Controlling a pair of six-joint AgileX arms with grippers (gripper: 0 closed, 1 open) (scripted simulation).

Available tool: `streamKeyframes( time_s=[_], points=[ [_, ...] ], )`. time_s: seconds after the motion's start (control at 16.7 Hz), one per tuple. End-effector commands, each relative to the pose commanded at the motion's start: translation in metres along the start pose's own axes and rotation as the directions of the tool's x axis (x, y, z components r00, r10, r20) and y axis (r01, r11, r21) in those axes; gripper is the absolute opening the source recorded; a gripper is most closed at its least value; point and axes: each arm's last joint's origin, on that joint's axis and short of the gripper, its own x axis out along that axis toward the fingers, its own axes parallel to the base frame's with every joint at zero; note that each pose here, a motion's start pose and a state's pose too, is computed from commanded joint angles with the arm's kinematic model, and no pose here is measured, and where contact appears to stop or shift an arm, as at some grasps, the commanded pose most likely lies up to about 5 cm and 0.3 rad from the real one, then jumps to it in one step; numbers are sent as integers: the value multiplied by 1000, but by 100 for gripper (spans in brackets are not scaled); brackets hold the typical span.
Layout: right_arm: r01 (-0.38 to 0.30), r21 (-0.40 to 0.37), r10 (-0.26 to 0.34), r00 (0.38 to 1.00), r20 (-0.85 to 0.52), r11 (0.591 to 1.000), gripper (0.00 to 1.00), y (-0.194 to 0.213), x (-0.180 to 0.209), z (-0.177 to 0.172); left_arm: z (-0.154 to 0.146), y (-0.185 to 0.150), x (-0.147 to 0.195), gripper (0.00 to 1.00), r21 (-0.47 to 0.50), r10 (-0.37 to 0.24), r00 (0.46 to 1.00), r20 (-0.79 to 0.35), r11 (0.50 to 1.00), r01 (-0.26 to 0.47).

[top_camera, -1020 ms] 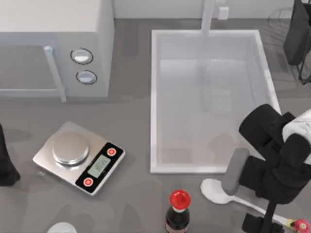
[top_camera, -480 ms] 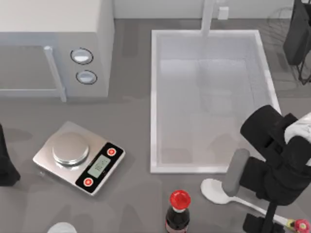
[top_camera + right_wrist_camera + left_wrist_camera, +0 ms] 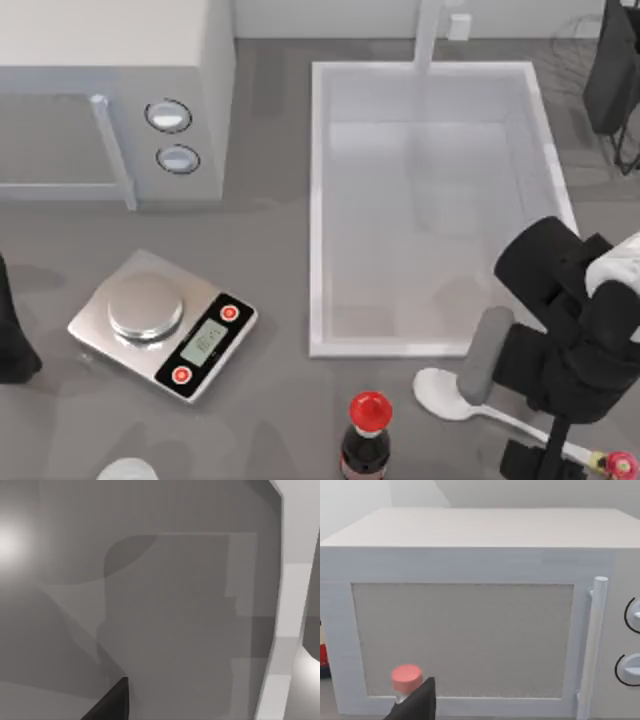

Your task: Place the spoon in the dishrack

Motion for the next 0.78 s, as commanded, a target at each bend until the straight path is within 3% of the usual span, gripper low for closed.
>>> streamKeyframes(
  time_s=[0.18,0.24,0.66,0.78],
  points=[
    [0,0,0,1000,0,1000,2,0,0,0,0,0,0,100,0,0,1000,0,1000,0],
    [0,0,0,1000,0,1000,0,0,0,0,0,0,0,100,0,0,1000,0,1000,0],
    [0,0,0,1000,0,1000,0,0,0,0,0,0,0,100,0,0,1000,0,1000,0],
    [-3,6,3,999,33,1000,0,0,-22,1,0,0,0,100,0,0,1000,0,1000,0]
  ],
)
